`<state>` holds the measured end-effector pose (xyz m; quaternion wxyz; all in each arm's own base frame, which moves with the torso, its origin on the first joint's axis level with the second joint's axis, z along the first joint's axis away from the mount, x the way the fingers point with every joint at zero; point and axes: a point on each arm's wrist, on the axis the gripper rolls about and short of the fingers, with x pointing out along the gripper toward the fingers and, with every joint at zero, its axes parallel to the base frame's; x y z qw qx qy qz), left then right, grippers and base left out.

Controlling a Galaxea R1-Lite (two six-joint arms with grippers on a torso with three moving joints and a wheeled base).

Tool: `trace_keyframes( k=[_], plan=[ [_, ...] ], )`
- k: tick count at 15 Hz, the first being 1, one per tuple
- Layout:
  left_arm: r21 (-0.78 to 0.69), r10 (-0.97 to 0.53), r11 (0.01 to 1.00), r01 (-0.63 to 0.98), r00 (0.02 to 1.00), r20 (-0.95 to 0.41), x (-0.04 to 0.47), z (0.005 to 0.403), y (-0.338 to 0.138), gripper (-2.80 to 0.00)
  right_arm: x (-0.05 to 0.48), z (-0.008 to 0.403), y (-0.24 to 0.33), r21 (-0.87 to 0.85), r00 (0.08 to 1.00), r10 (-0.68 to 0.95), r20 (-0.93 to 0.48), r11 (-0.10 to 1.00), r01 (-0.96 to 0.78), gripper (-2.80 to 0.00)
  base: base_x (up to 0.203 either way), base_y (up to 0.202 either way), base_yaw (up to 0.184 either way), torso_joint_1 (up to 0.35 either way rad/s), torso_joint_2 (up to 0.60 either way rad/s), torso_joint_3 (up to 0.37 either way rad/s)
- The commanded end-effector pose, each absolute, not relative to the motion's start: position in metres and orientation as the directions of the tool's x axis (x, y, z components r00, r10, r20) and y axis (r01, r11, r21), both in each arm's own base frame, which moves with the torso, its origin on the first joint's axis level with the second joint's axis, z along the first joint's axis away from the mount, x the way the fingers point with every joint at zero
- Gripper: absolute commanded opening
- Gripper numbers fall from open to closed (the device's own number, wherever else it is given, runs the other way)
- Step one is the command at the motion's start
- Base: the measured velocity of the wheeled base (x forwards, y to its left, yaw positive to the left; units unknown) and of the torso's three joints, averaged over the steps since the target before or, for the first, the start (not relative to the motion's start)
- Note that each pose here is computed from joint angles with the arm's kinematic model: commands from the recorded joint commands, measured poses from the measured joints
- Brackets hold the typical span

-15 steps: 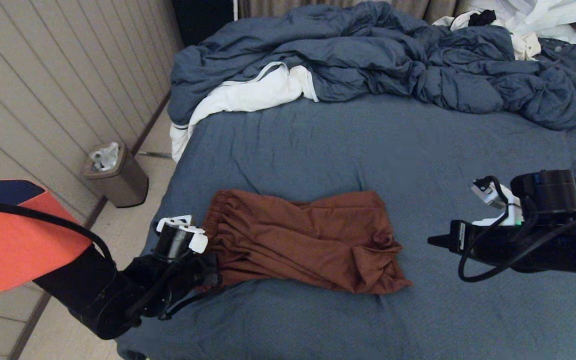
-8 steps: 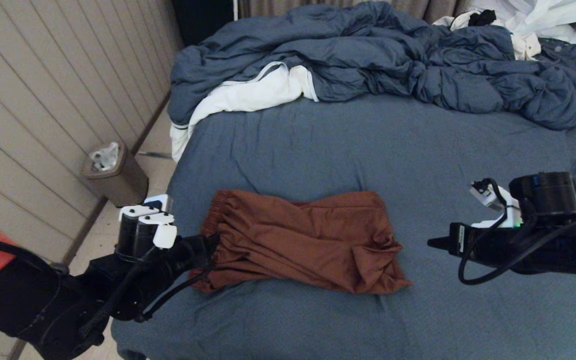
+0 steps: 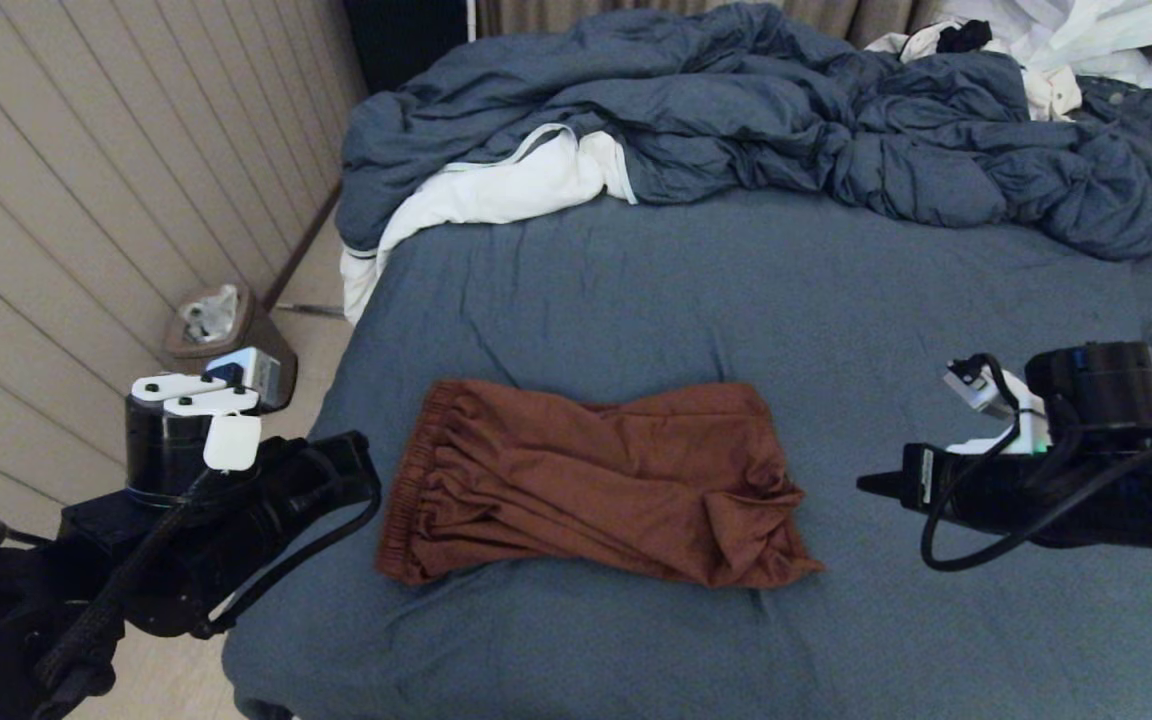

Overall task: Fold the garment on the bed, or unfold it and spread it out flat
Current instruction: Unford the brown shorts

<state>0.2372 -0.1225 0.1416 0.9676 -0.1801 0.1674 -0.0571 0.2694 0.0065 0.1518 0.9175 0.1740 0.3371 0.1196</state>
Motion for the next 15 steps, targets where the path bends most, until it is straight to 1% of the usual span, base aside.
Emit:
trace_keyframes(
  k=[1,6,8,10,13,14,15],
  plan=[
    [-0.394,-0.161,0.919,0.017,0.929,-0.334,0.241,0.13,-0.123,-2.8,0.271,0.15,0.007,0.403,0.74,0.34,-0.58,0.909,-0.102,-2.8,0.0,0.0,0.0,0.0,0.0,0.0],
    [-0.437,-0.173,0.899,-0.014,0.907,-0.384,0.246,0.116,-0.123,-2.8,0.276,0.142,0.007,0.405,0.722,0.34,-0.603,0.91,-0.09,-2.8,0.0,0.0,0.0,0.0,0.0,0.0],
    [-0.43,-0.178,0.903,-0.026,0.886,-0.428,0.24,0.104,-0.12,-2.8,0.277,0.137,0.008,0.408,0.71,0.341,-0.616,0.909,-0.084,-2.8,0.0,0.0,0.0,0.0,0.0,0.0],
    [-0.446,-0.221,0.895,-0.008,0.861,-0.458,0.236,0.098,-0.119,-2.8,0.282,0.131,0.008,0.409,0.701,0.34,-0.627,0.91,-0.075,-2.8,0.0,0.0,0.0,0.0,0.0,0.0],
    [-0.451,-0.246,0.893,0.011,0.85,-0.466,0.245,0.087,-0.125,-2.8,0.29,0.127,0.006,0.396,0.747,0.323,-0.581,0.914,-0.087,-2.8,0.0,0.0,0.0,0.0,0.0,0.0],
    [-0.467,-0.255,0.884,0.029,0.866,-0.429,0.246,0.092,-0.125,-2.8,0.291,0.127,0.004,0.393,0.756,0.317,-0.573,0.916,-0.086,-2.8,0.0,0.0,0.0,0.0,0.0,0.0],
    [-0.467,-0.254,0.884,0.031,0.87,-0.422,0.247,0.092,-0.125,-2.8,0.292,0.125,0.003,0.393,0.757,0.314,-0.573,0.916,-0.083,-2.8,0.0,0.0,0.0,0.0,0.0,0.0]
  ],
)
